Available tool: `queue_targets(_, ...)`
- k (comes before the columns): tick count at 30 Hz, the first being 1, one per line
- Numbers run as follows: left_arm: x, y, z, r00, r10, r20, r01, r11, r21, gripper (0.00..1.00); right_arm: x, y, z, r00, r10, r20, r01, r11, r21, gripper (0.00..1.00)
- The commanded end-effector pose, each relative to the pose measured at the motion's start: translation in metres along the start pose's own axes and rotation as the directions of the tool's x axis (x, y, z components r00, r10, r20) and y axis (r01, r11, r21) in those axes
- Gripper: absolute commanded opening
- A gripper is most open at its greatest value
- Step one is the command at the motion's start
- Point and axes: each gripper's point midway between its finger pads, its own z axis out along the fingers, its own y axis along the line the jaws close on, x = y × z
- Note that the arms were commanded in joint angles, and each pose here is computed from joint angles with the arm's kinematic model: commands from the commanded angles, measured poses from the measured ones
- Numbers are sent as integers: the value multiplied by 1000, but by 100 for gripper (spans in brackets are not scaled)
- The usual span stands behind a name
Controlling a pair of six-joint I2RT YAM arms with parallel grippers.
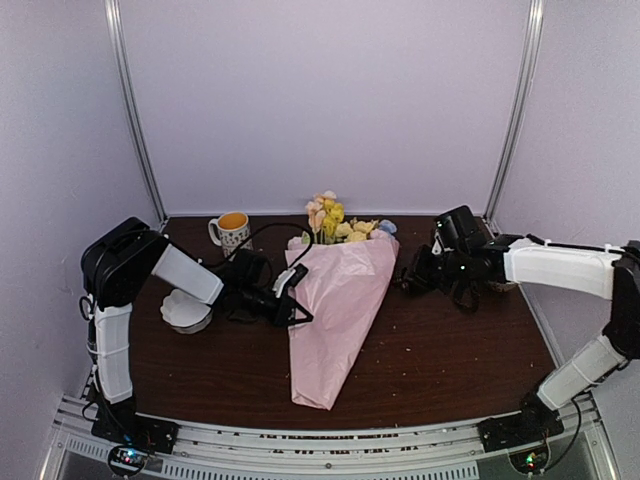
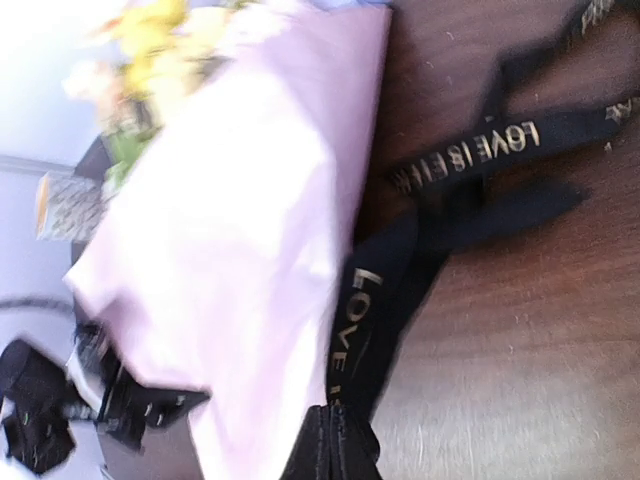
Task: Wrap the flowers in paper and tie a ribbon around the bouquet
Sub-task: Pick up the ribbon from the corner of the board, then place the ribbon at the center of the board.
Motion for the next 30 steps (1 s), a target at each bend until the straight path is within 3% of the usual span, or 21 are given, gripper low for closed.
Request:
queue_targets(1,45,41,-7,987,-126,-98,110,982,-153,0,-18,26,-87,978,-159,138,168,984,-62,0)
queue_targets(11,43,45,-10,987,-118,-108,96,978,-186,0,-71,104,-318,824,-258,505,417,879,-230,0)
queue_targets(16,42,45,-10,987,-115,-112,92,977,-191,0,-95,119,-420,677,-348,649,541,832,-119,0)
queue_targets(21,42,46,-11,987,-115,-116,91,976,-196,0,-110,137,-521,525,-323,787,613,786,-86,0)
queue_targets(23,43,46,-11,986,-114,-118,89,976,-198,0,-108,144,-529,512,-319,797,636,765,-102,0)
queue_targets(25,44,47,-11,986,-113,-123,87,976,-202,0,-105,151,-504,554,-334,763,643,753,-137,0)
queue_targets(26,44,47,-11,986,-114,-122,87,975,-204,0,-101,157,-482,588,-345,732,649,741,-172,0)
queue_targets(28,45,47,-11,986,-114,-124,88,975,-203,0,-79,167,-397,704,-404,584,641,716,-278,0)
queue_targets(30,45,47,-11,986,-114,-124,88,975,-202,0,-47,182,-337,762,-451,465,632,674,-382,0)
